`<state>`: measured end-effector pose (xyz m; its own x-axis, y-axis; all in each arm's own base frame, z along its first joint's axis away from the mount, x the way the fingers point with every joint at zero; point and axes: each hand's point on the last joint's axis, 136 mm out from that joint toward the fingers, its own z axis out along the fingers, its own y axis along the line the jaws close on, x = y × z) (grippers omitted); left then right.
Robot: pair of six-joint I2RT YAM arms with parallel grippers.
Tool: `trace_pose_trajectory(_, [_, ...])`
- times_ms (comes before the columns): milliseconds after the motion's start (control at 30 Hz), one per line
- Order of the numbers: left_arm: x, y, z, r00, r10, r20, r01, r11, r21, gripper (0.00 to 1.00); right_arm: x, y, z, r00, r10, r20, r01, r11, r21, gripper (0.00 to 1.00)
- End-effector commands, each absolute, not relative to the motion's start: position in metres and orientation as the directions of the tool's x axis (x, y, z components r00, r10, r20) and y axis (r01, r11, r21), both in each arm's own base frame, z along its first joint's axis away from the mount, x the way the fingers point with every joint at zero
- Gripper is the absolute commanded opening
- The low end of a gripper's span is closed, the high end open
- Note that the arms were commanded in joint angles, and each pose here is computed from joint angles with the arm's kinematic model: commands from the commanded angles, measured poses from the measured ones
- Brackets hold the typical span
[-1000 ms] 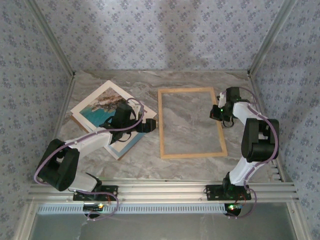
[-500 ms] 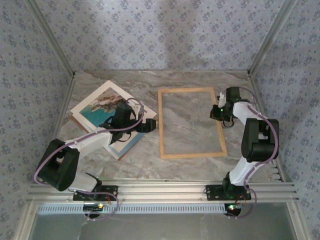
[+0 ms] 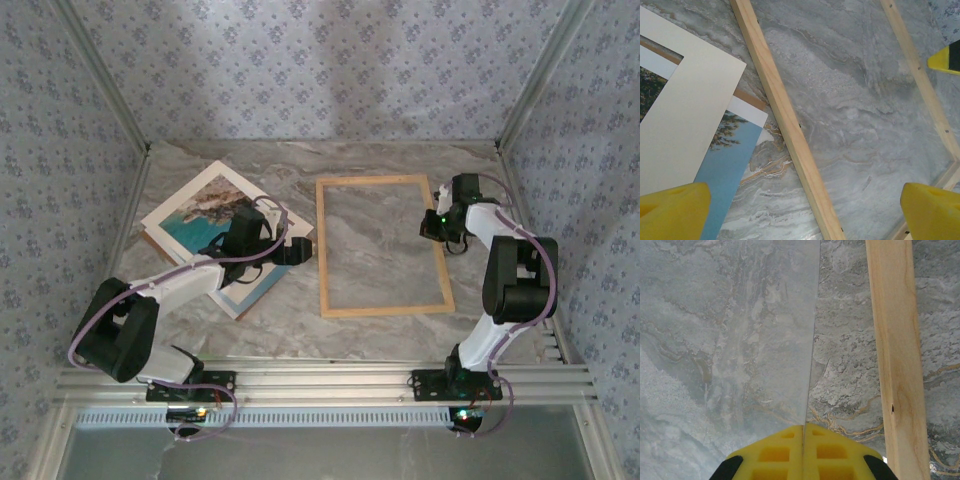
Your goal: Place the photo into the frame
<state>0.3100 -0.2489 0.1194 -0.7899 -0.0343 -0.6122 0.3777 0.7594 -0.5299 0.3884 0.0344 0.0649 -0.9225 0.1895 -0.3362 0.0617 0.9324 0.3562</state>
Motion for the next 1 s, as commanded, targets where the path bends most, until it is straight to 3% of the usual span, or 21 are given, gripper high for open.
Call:
trace_pose_trajectory(0, [0.310,-0.254,0.123,-0.782,-0.013,-0.623,0.405,0.750,-0.524,0.97,0.394,0.036,0.066,-0.922,0.180,-0.343,0.051,0.934,0.354,0.00])
trace_pose_trajectory(200, [0.310,-0.254,0.124,-0.781,-0.012,-0.625,0.408,0.747,-0.524,0.97,0.395,0.040,0.066,-0.923,0.174,-0.344,0.041,0.932,0.361,0.00])
trace_pose_trajectory(967, [0.311,-0.255,0.119,-0.790,-0.007,-0.614,0.400,0.752,-0.524,0.97,0.391,0.039,0.052,-0.932,0.197,-0.305,0.072,0.924,0.375,0.43])
